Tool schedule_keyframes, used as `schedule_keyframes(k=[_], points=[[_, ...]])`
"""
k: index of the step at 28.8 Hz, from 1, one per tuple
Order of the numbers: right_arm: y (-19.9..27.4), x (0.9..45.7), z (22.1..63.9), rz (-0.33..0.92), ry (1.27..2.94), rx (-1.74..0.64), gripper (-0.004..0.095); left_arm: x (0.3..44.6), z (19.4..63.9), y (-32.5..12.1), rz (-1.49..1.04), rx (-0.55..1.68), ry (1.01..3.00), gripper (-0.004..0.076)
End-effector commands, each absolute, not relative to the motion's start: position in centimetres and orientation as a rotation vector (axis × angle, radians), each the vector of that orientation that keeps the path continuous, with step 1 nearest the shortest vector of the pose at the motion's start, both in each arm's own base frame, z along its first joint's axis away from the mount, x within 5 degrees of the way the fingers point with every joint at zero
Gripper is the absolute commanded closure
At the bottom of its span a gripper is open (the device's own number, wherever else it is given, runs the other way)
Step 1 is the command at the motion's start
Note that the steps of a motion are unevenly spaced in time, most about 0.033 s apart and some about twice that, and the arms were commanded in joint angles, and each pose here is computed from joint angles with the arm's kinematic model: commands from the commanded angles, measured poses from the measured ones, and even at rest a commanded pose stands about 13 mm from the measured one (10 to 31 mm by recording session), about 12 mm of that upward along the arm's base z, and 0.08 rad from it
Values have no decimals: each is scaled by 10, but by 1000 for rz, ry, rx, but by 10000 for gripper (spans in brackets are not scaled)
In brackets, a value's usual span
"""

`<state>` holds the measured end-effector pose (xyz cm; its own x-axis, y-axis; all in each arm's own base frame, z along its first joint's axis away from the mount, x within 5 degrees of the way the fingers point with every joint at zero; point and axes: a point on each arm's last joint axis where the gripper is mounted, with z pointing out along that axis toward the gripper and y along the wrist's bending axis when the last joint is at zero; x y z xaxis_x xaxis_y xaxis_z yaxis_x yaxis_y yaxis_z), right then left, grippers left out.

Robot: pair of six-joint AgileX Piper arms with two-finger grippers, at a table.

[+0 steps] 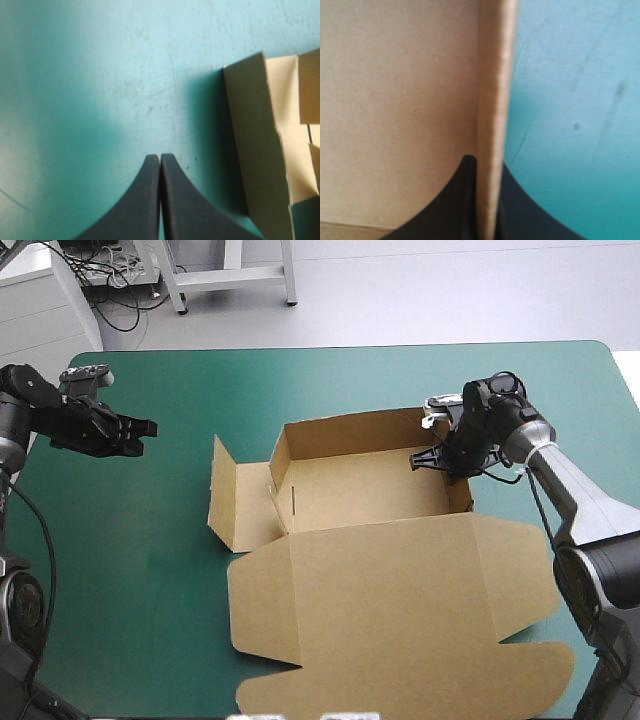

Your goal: Fold the box

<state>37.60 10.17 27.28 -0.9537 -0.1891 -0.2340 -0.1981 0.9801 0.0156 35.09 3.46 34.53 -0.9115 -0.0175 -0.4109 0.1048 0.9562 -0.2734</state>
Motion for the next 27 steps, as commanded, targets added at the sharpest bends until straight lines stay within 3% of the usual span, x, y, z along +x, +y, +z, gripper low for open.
schedule_keyframes(k=[1, 8, 16, 27], points=[[95, 367, 320, 62, 2818, -322, 930, 339, 367, 31, -432, 70, 2655, 756], [97, 373, 380, 111, 2612, -304, 931, 339, 366, 34, -400, 5, 2672, 756], [100, 333, 460, 327, 2379, -284, 931, 340, 364, 46, -220, 12, 2680, 756], [97, 292, 497, 446, 2263, -298, 931, 341, 364, 50, -198, -33, 2675, 756]])
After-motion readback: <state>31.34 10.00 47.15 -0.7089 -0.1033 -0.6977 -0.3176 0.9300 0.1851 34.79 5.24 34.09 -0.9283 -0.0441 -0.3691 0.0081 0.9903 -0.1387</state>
